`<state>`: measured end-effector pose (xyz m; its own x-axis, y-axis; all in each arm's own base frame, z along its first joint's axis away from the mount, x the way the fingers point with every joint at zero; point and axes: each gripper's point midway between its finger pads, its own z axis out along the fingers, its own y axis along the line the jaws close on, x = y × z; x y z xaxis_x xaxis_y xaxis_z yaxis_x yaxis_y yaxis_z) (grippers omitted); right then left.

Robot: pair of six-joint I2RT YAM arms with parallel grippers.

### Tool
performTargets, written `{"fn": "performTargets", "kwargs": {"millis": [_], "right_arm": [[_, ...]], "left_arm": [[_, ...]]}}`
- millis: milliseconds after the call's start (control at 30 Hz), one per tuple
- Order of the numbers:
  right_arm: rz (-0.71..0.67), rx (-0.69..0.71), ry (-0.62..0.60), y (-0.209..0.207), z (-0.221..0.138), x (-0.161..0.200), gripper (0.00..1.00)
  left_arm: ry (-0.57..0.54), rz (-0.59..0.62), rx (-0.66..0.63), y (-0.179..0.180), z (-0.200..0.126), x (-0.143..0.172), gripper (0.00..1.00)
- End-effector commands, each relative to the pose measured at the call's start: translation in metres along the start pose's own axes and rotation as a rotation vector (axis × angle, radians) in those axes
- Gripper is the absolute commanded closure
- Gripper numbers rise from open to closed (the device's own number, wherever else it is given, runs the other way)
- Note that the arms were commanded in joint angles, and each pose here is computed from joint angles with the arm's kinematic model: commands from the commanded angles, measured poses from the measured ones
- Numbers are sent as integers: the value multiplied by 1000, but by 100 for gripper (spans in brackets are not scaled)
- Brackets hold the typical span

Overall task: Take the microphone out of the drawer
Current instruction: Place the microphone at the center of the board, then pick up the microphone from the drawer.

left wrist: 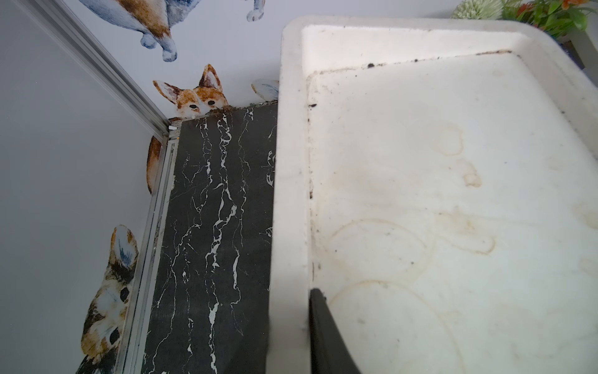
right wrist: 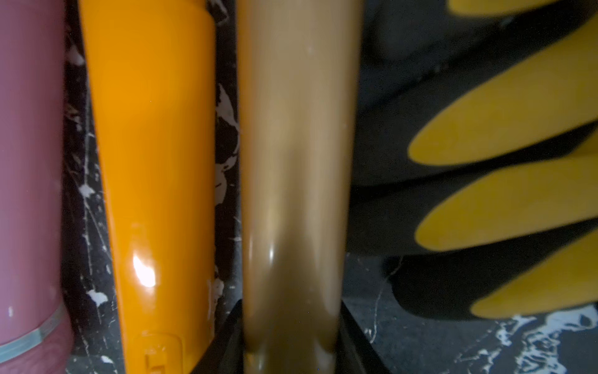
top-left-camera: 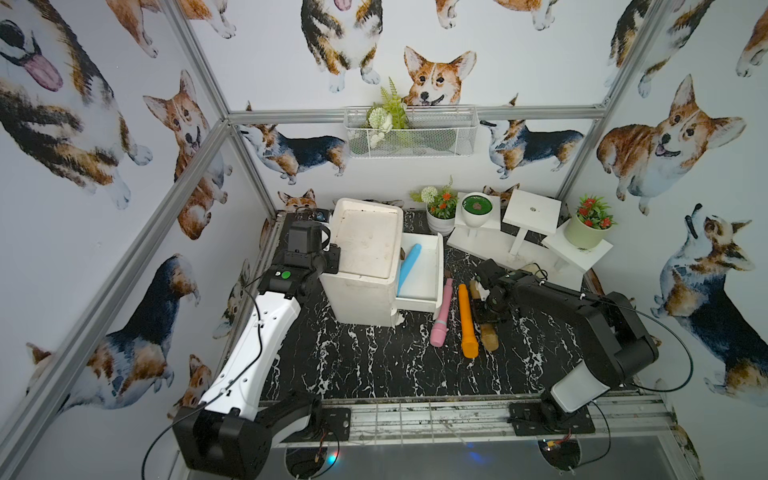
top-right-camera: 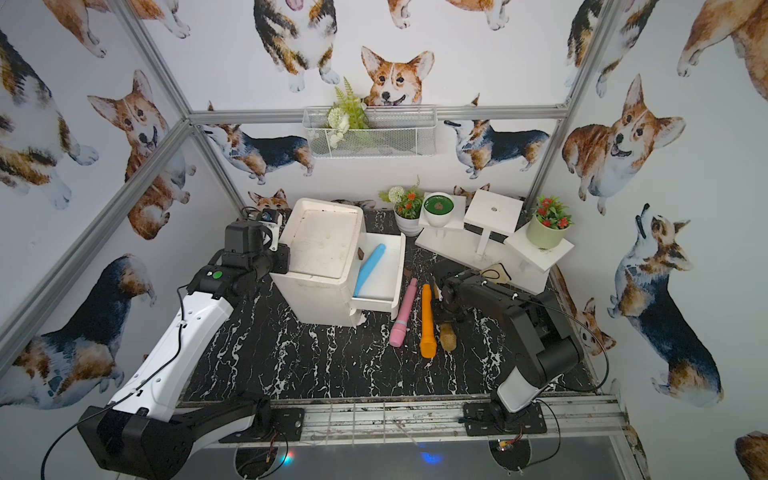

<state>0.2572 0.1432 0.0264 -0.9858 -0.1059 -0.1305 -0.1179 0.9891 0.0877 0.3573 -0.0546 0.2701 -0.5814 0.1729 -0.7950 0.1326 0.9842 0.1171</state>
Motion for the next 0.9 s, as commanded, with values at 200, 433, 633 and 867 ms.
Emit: {"fn": "performTargets", "kwargs": {"millis": [200, 433, 633, 867], "right_arm": [[79, -44, -94, 6, -33, -10, 44], [129, -51, -187, 5, -73, -22, 43], [166, -96, -276, 10, -112, -33, 41], [282, -244, -371, 29, -156, -48, 41]], "left_arm": [[144, 82, 26, -5, 2, 38, 100], [137, 83, 24, -5, 0, 37, 100], [128, 82, 24, -5, -2, 37, 100], [127, 82, 27, -6, -2, 38, 100]]}}
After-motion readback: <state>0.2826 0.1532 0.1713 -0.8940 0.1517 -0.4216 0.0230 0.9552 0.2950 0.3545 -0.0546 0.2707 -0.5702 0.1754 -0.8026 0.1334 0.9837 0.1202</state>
